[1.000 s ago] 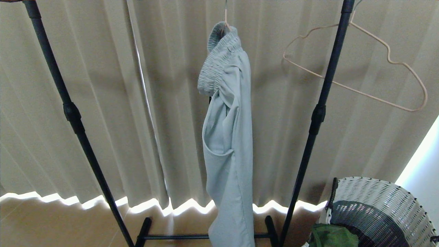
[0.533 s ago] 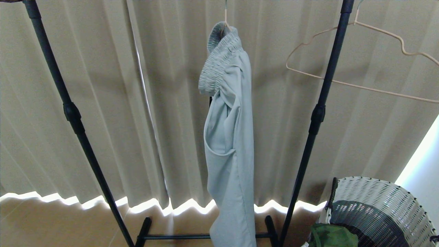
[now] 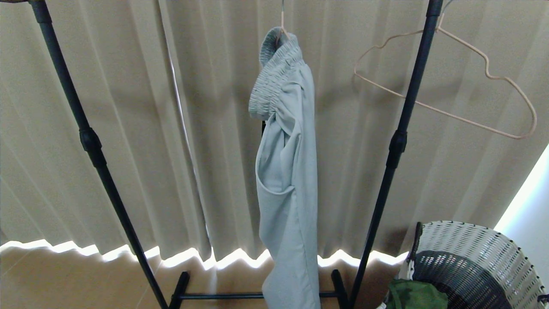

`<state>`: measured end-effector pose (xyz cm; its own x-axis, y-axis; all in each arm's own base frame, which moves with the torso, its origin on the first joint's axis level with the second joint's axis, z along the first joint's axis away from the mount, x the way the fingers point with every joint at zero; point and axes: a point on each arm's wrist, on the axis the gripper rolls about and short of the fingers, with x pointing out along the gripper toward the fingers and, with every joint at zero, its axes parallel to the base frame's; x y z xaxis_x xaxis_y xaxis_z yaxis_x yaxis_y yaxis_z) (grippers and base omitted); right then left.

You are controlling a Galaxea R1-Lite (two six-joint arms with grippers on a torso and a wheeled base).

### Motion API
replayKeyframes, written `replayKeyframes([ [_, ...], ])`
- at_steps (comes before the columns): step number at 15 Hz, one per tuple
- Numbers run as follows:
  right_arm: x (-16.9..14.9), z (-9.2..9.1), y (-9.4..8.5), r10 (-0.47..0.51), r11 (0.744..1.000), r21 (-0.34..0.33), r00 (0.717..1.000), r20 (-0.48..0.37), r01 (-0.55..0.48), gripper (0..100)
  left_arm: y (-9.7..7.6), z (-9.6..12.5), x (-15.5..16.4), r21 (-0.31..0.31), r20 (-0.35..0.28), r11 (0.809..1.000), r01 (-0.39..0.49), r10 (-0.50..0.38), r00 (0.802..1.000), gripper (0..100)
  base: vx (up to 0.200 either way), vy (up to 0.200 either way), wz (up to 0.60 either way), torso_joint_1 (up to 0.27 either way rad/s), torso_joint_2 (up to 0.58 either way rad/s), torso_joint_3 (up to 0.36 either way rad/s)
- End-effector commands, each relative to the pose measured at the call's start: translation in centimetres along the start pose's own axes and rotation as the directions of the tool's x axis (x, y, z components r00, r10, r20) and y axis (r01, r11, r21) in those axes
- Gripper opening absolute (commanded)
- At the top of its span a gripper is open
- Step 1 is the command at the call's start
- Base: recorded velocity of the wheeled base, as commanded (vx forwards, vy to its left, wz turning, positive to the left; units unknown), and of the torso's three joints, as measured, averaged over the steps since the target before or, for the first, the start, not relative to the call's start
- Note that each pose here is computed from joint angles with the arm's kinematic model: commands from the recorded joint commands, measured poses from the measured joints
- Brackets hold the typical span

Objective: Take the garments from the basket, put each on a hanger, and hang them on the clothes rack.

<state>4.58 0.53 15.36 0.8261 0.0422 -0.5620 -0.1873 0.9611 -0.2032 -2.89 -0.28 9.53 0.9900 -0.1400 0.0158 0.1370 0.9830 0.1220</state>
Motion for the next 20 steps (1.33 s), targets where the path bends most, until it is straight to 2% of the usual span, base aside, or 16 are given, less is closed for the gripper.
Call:
replayKeyframes([
  [1,5.6,3.6,0.5,0.078,0.99,-0.095,0.972,-0.224,-0.102,100,0.4,2.8,0.5,-0.006,-0.015,0.999,0.053,-0.054,0.998,100,0.0,0.0,0.0,0.0,0.0,0.0],
  [2,7.1,3.8,1.3,0.118,0.978,-0.129,0.949,-0.292,-0.162,100,0.6,3.1,1.4,-0.017,-0.076,0.996,0.09,-0.091,0.993,100,0.0,0.0,0.0,0.0,0.0,0.0],
  [3,8.0,3.9,1.9,0.138,0.97,-0.145,0.936,-0.324,-0.194,100,0.6,2.9,1.7,-0.024,-0.105,0.993,0.114,-0.116,0.988,100,0.0,0.0,0.0,0.0,0.0,0.0],
  [7,12.6,4.2,3.9,0.158,0.947,-0.186,0.883,-0.442,-0.263,100,0.5,2.0,1.7,-0.027,-0.123,0.993,0.114,-0.117,0.986,100,0.0,0.0,0.0,0.0,0.0,0.0],
  [9,15.9,4.2,4.9,0.121,0.944,-0.205,0.851,-0.511,-0.257,100,0.5,1.9,1.7,-0.026,-0.128,0.993,0.115,-0.117,0.985,100,0.0,0.0,0.0,0.0,0.0,0.0],
  [12,18.8,3.9,5.6,0.068,0.943,-0.229,0.817,-0.573,-0.24,100,0.4,1.4,1.8,-0.028,-0.141,0.993,0.115,-0.117,0.983,100,0.0,0.0,0.0,0.0,0.0,0.0],
  [17,22.5,3.6,6.4,0.042,0.951,-0.212,0.773,-0.633,-0.225,100,0.4,1.1,1.6,-0.028,-0.134,0.993,0.114,-0.116,0.984,100,0.0,0.0,0.0,0.0,0.0,0.0],
  [18,22.5,3.6,6.4,0.042,0.951,-0.212,0.773,-0.633,-0.225,100,0.4,1.1,1.6,-0.028,-0.134,0.993,0.114,-0.116,0.984,100,0.0,0.0,0.0,0.0,0.0,0.0],
  [19,24.3,2.9,6.5,-0.003,0.962,-0.205,0.743,-0.669,-0.181,100,0.4,1.1,1.6,-0.028,-0.134,0.993,0.114,-0.116,0.984,100,0.0,0.0,0.0,0.0,0.0,0.0],
  [20,24.8,2.6,6.6,-0.027,0.963,-0.213,0.733,-0.68,-0.162,100,0.4,1.1,1.6,-0.028,-0.134,0.993,0.112,-0.115,0.984,100,0.0,0.0,0.0,0.0,0.0,0.0],
])
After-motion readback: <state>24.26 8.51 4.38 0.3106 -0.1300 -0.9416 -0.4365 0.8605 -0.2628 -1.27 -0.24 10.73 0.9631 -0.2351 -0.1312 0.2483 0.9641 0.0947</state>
